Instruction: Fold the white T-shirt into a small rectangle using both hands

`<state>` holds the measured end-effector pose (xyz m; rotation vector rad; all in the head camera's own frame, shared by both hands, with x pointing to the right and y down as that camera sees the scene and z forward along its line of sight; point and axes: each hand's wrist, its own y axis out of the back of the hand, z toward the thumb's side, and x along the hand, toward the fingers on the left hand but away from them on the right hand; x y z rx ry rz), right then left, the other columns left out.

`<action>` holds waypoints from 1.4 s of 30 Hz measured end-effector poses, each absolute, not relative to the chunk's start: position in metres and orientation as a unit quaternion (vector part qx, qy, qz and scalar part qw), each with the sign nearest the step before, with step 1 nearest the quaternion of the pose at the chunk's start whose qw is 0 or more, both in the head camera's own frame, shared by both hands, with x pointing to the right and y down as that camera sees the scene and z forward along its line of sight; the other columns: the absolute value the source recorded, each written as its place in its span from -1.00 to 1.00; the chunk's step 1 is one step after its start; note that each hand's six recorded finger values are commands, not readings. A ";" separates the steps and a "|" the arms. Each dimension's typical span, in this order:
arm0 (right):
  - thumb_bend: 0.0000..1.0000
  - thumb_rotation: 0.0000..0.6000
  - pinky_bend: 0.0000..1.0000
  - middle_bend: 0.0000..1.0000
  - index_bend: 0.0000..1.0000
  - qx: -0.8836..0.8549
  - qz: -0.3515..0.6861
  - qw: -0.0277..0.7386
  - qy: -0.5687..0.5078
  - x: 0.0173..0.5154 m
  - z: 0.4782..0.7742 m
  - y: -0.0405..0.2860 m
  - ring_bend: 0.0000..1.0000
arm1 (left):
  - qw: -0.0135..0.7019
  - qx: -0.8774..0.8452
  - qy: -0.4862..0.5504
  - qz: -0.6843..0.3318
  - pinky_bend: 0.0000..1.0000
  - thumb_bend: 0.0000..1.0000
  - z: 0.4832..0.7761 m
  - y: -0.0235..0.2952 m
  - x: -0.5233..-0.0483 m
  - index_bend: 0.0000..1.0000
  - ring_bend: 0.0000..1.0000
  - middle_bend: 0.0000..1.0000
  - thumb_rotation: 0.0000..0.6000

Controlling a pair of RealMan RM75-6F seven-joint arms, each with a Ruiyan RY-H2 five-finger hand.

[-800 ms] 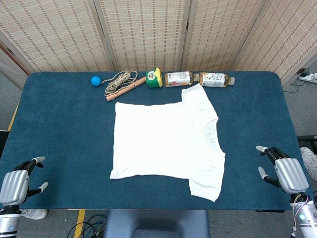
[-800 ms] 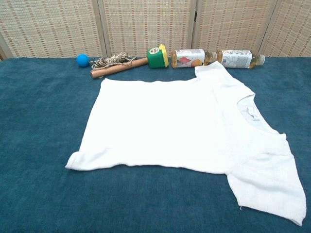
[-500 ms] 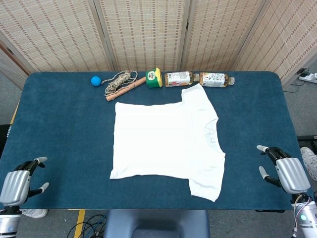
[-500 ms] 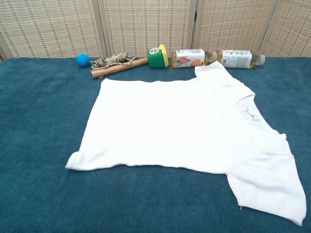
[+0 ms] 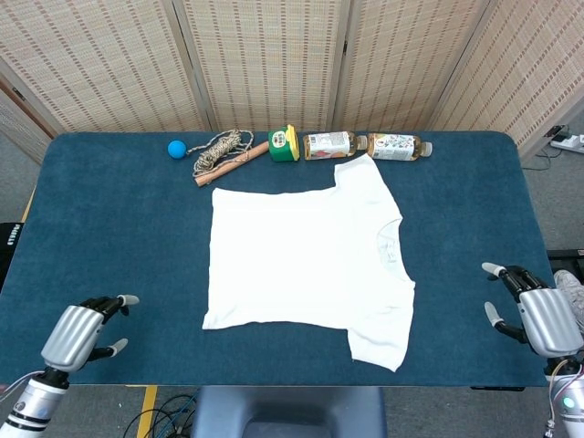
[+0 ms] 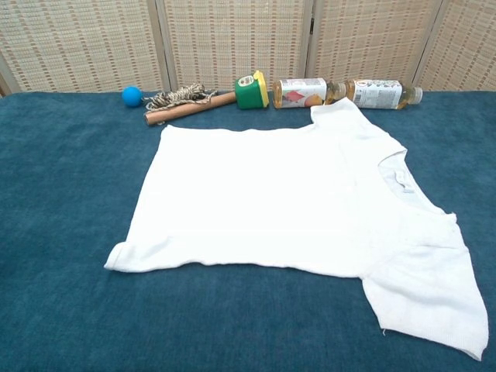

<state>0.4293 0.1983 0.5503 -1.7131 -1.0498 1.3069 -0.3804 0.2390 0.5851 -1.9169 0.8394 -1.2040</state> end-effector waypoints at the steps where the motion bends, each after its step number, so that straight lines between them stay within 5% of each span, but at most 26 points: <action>1: -0.18 1.00 -0.20 -0.29 -0.58 -0.666 0.507 0.365 -0.408 0.429 0.550 0.198 -0.45 | 0.361 -0.748 0.315 -0.459 0.23 -0.90 0.587 0.238 -0.374 -0.29 0.02 0.11 1.00; 6: -0.18 1.00 -0.20 -0.29 -0.58 -0.666 0.506 0.365 -0.408 0.429 0.550 0.197 -0.45 | 0.377 -0.776 0.263 -0.432 0.61 -0.89 0.602 0.237 -0.346 -0.24 0.25 0.33 1.00; 12: -0.18 1.00 -0.20 -0.29 -0.58 -0.665 0.508 0.363 -0.410 0.429 0.550 0.198 -0.45 | 0.388 -0.799 0.217 -0.405 0.80 -0.90 0.624 0.233 -0.315 -0.22 0.46 0.57 1.00; 42: -0.18 1.00 -0.20 -0.27 -0.58 -0.658 0.522 0.353 -0.412 0.438 0.554 0.201 -0.32 | 0.388 -0.797 0.175 -0.428 0.86 -0.89 0.710 0.227 -0.242 -0.18 0.62 0.72 1.00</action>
